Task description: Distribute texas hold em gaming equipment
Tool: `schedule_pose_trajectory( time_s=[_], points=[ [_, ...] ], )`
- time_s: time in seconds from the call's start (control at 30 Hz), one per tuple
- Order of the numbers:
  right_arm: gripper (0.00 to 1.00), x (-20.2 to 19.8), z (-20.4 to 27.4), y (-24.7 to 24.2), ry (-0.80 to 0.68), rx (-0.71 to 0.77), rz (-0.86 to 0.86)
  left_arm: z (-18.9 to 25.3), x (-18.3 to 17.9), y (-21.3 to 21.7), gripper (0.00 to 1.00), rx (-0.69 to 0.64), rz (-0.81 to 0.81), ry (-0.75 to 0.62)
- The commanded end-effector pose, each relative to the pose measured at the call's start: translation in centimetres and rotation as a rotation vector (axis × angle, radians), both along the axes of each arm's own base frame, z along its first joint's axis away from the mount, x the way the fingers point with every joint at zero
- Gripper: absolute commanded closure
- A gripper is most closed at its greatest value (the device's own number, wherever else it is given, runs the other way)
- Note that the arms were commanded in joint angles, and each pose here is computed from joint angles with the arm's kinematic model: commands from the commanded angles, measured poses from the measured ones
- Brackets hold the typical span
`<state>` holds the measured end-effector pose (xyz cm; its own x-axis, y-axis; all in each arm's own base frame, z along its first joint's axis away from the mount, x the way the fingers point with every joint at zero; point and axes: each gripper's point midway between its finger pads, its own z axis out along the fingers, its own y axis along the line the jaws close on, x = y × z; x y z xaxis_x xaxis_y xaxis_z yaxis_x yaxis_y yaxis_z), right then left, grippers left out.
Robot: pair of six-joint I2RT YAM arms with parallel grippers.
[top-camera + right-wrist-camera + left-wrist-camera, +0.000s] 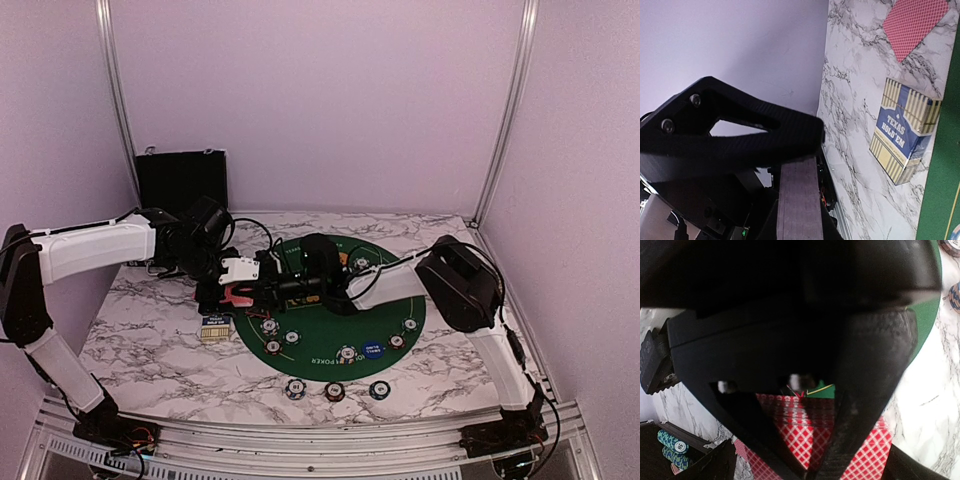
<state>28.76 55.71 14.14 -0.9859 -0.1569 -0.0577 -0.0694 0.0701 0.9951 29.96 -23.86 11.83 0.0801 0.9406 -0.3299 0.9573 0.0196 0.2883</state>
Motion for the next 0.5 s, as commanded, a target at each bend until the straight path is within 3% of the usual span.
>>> schedule_pose_trajectory(
  time_s=[0.0, 0.2, 0.47],
  points=[
    [0.97, -0.73, 1.51, 0.08, -0.026, 0.062, 0.023, -0.44, -0.51, 0.42, 0.01, 0.029, -0.009, 0.013],
    [0.99, -1.01, 1.80, -0.20, -0.019, 0.082, 0.026, -0.88, -0.75, 0.73, 0.01, 0.046, -0.022, 0.019],
    [0.98, -1.11, 0.88, -0.24, -0.002, 0.072, 0.030, -0.54, -0.91, 0.34, 0.20, 0.035, -0.047, 0.030]
  ],
)
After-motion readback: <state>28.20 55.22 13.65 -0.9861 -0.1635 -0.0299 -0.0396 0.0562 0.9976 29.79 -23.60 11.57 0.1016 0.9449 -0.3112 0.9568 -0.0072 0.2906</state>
